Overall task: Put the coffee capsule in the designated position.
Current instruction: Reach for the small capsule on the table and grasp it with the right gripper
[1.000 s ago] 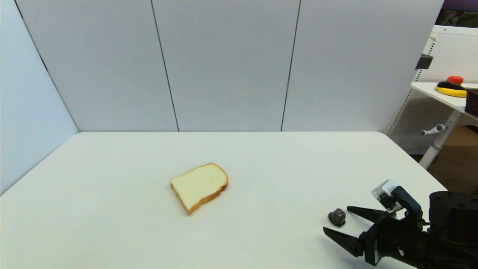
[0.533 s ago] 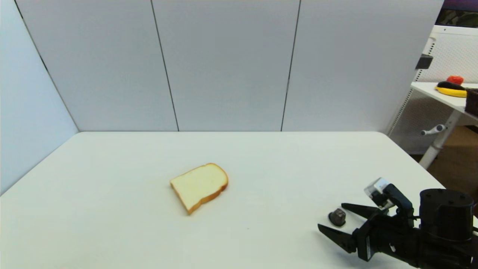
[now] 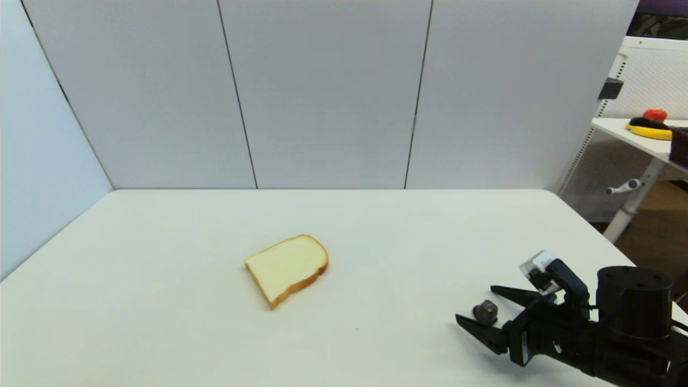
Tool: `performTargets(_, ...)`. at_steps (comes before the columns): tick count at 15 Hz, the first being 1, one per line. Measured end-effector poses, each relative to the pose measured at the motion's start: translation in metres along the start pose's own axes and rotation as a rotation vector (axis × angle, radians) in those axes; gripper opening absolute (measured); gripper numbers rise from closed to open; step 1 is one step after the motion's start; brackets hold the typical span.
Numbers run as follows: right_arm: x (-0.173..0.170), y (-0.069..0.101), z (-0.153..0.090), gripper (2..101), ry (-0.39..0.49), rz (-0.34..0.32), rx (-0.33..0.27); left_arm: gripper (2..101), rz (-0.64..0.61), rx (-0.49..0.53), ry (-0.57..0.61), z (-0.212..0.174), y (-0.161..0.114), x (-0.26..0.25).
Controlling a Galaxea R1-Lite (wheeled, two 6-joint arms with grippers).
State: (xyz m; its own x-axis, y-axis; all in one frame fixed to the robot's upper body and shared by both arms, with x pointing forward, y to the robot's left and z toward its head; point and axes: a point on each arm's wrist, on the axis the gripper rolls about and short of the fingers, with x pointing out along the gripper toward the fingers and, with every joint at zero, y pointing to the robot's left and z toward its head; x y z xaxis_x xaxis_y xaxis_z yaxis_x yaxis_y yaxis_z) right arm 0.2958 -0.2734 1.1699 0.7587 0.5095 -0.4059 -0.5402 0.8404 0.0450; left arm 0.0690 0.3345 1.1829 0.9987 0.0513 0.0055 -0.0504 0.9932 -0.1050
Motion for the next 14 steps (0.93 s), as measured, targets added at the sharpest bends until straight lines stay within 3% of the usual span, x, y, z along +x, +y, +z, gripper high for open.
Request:
performTargets(5, -0.007, -0.003, 0.004, 98.0, -0.024, -0.022, -0.014, 97.9, 0.000, 0.000, 0.000, 0.000, 0.000, 0.000)
performTargets(10, -0.025, 0.003, -0.004, 98.0, -0.006, -0.025, -0.126, 97.9, 0.000, 0.000, 0.000, 0.000, 0.000, 0.000)
performTargets(14, -0.030, 0.001, -0.003, 98.0, -0.012, -0.070, -0.126, 97.9, 0.000, 0.000, 0.000, 0.000, 0.000, 0.000)
